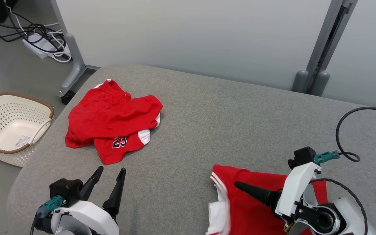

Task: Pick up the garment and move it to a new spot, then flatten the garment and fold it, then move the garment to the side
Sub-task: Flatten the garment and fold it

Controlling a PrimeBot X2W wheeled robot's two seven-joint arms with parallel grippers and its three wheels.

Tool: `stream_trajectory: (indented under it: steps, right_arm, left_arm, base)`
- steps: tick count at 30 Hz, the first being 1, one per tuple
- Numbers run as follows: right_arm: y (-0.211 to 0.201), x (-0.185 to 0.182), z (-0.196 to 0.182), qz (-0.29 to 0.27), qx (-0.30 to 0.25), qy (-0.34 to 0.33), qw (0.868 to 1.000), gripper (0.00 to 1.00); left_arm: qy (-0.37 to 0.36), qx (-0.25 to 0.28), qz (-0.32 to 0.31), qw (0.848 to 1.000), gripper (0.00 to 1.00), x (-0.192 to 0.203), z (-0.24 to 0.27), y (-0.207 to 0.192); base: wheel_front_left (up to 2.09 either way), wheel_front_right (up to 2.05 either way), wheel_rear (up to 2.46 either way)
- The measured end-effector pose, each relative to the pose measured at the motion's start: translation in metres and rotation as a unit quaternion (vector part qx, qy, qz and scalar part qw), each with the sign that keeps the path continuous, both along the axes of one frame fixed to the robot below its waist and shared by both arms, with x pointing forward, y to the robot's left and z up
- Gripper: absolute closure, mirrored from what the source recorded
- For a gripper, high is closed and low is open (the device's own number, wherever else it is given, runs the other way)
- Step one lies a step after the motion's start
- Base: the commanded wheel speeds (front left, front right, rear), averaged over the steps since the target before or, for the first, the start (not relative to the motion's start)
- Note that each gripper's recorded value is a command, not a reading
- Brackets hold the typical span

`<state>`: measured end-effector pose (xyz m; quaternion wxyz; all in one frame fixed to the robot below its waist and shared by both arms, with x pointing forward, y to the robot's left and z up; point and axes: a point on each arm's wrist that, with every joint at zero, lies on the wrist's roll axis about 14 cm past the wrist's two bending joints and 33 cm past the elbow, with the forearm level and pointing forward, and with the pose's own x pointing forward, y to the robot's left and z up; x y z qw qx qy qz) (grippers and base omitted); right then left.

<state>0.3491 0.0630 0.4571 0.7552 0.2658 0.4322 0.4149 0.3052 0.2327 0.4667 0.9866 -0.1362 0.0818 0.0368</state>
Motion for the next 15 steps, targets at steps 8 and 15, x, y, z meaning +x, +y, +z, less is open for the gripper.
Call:
stream_trajectory:
  steps: [8, 15]
  right_arm:
    - [-0.015, 0.015, 0.037, -0.038, 0.055, -0.047, 0.997, 0.0]
    - [-0.058, 0.032, 0.048, -0.103, 0.052, -0.097, 0.989, 0.0]
  left_arm:
    - [-0.002, 0.001, -0.021, 1.0, 0.0, 0.01, 0.002, -0.012]
    - [-0.012, 0.001, -0.037, 0.999, 0.0, 0.02, 0.006, -0.022]
  base:
    - [0.0, 0.0, 0.0]
    - [0.0, 0.0, 0.0]
